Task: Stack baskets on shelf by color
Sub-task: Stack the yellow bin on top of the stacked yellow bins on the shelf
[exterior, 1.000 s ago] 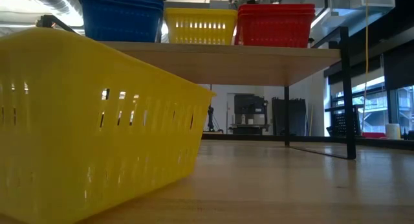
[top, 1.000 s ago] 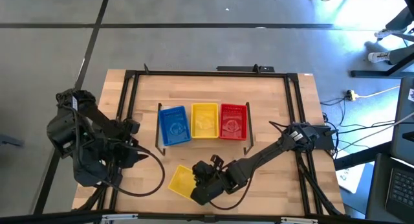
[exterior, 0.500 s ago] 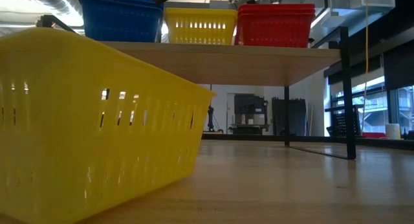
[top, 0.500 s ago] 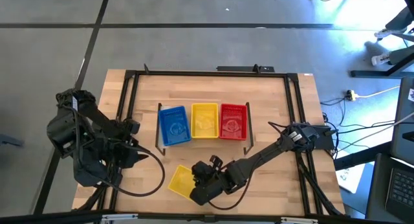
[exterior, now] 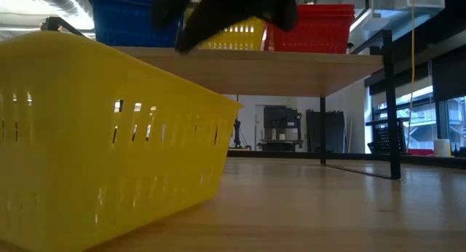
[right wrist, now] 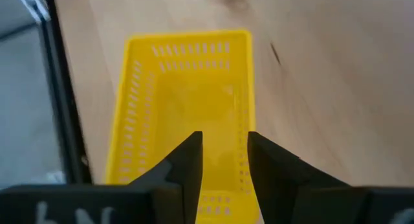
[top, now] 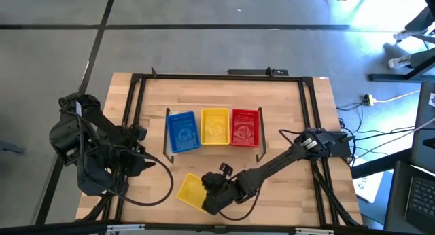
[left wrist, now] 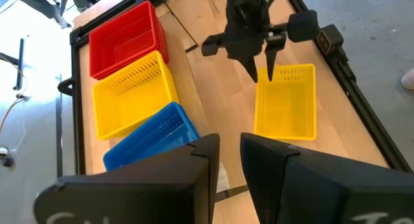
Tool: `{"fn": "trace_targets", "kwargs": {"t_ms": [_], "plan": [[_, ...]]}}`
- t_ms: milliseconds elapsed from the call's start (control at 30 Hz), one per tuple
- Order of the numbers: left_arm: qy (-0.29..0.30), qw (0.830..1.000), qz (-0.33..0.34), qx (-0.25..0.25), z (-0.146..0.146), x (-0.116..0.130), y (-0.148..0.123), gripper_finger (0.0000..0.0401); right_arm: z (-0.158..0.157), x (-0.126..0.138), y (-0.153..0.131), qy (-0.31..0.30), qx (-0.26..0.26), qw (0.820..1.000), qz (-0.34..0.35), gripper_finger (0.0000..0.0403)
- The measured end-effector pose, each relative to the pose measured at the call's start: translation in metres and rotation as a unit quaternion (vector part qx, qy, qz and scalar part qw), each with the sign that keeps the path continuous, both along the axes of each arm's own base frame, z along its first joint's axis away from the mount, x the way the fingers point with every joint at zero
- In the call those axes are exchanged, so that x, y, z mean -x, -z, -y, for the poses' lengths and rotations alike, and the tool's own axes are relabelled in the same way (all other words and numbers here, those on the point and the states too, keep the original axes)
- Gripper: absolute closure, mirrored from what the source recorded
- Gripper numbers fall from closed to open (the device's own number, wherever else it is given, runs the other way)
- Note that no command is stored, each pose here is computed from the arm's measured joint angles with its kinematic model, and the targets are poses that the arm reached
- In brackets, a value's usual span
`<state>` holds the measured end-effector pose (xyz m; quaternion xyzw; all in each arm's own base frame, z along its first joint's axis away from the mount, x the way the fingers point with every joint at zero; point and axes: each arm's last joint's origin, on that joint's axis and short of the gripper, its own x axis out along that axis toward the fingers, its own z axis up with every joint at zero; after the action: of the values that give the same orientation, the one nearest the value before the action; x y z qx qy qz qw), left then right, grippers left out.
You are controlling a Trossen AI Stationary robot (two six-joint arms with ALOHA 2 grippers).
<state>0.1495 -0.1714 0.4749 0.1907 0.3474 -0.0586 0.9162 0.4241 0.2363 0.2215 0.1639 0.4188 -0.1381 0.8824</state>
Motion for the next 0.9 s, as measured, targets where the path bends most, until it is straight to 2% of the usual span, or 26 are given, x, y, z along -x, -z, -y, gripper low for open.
{"fn": "trace_targets", "kwargs": {"t_ms": [233,567,900], "plan": [[0.000,1.000,0.000,0.000,0.000,0.000,0.000,0.0346,0.006,0.002,0.021,-0.014,0.020,0.999,-0.022,0.0284],[0.000,1.000,0.000,0.000,0.000,0.000,0.000,0.0346,0.015,0.002,0.042,-0.009,0.015,0.999,-0.029,0.0284],[-0.001,1.000,0.000,0.001,0.000,0.000,0.000,0.0346,0.017,0.002,0.048,-0.010,0.014,0.999,-0.032,0.0284]]}}
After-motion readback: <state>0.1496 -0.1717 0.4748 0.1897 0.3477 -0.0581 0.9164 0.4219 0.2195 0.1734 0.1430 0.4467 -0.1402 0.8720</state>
